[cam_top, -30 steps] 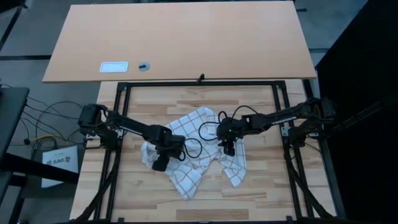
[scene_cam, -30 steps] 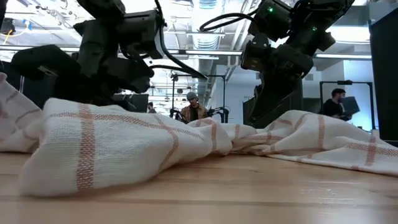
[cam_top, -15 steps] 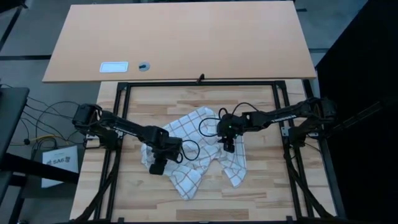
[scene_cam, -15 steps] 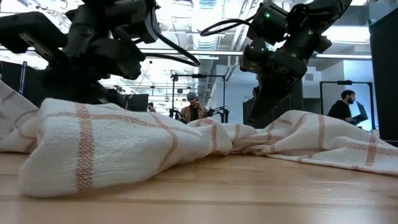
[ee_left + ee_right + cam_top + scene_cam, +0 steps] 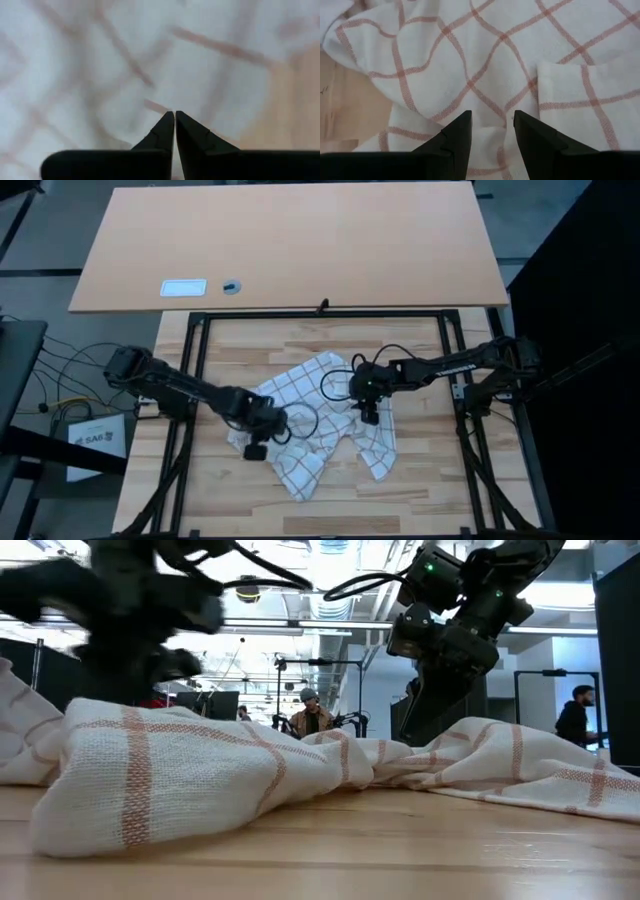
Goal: Roll towel
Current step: Roll the white checkered towel
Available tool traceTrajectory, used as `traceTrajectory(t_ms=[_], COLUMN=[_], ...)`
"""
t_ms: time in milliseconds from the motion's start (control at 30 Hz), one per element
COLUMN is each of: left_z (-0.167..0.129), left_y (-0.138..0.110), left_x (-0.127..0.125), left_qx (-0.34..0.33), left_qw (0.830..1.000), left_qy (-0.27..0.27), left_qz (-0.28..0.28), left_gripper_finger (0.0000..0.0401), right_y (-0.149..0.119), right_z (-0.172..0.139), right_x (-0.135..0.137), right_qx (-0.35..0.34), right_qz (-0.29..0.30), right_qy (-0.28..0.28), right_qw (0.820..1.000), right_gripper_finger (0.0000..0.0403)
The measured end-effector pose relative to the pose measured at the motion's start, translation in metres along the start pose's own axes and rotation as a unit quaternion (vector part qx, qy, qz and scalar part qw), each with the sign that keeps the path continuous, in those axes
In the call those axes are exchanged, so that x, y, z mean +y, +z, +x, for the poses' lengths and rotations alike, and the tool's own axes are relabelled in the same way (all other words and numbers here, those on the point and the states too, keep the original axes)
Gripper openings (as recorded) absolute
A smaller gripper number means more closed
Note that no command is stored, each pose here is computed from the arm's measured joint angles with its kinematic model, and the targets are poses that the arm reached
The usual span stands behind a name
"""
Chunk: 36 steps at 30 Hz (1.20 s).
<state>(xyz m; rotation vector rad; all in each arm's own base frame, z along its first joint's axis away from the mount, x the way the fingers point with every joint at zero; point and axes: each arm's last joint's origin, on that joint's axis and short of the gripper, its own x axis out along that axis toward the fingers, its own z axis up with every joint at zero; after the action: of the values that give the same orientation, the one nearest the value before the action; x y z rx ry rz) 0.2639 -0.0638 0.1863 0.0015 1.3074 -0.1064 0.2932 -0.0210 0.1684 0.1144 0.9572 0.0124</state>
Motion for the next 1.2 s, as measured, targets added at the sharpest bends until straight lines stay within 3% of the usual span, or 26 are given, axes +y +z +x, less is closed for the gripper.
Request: traceTrajectory(t_ms=[133,333,567,900,1200], left_z=[0.014,0.026,0.035,0.045,0.042], left_y=[0.005,0.005,-0.001,0.000,0.003], left_x=[0.023,0.026,0.023,0.023,0.021], left_qx=[0.022,0.047,0.064,0.085,0.089], left_qw=[0.999,0.995,0.995,0.993,0.989], left_qy=[-0.025,-0.085,-0.072,-0.085,-0.112], left_qz=[-0.035,-0.003,0.026,0.013,0.022], left_gripper_finger=[0.0038,0.0093,0.0118,0.0114,0.0011], right_y=[-0.001,-0.004,-0.005,-0.005,-0.005], right_z=[0.000,0.000,0.000,0.000,0.000], right_x=[0.000,0.003,0.005,0.005,0.004], right_qx=[0.006,0.022,0.024,0.024,0.024], right_qz=[0.001,0.009,0.005,0.006,0.006], right_qy=[0.003,0.013,0.015,0.015,0.014], right_qw=[1.000,1.000,1.000,1.000,1.000], right_gripper_finger=[0.0134,0.0134,0.0134,0.0134,0.0134])
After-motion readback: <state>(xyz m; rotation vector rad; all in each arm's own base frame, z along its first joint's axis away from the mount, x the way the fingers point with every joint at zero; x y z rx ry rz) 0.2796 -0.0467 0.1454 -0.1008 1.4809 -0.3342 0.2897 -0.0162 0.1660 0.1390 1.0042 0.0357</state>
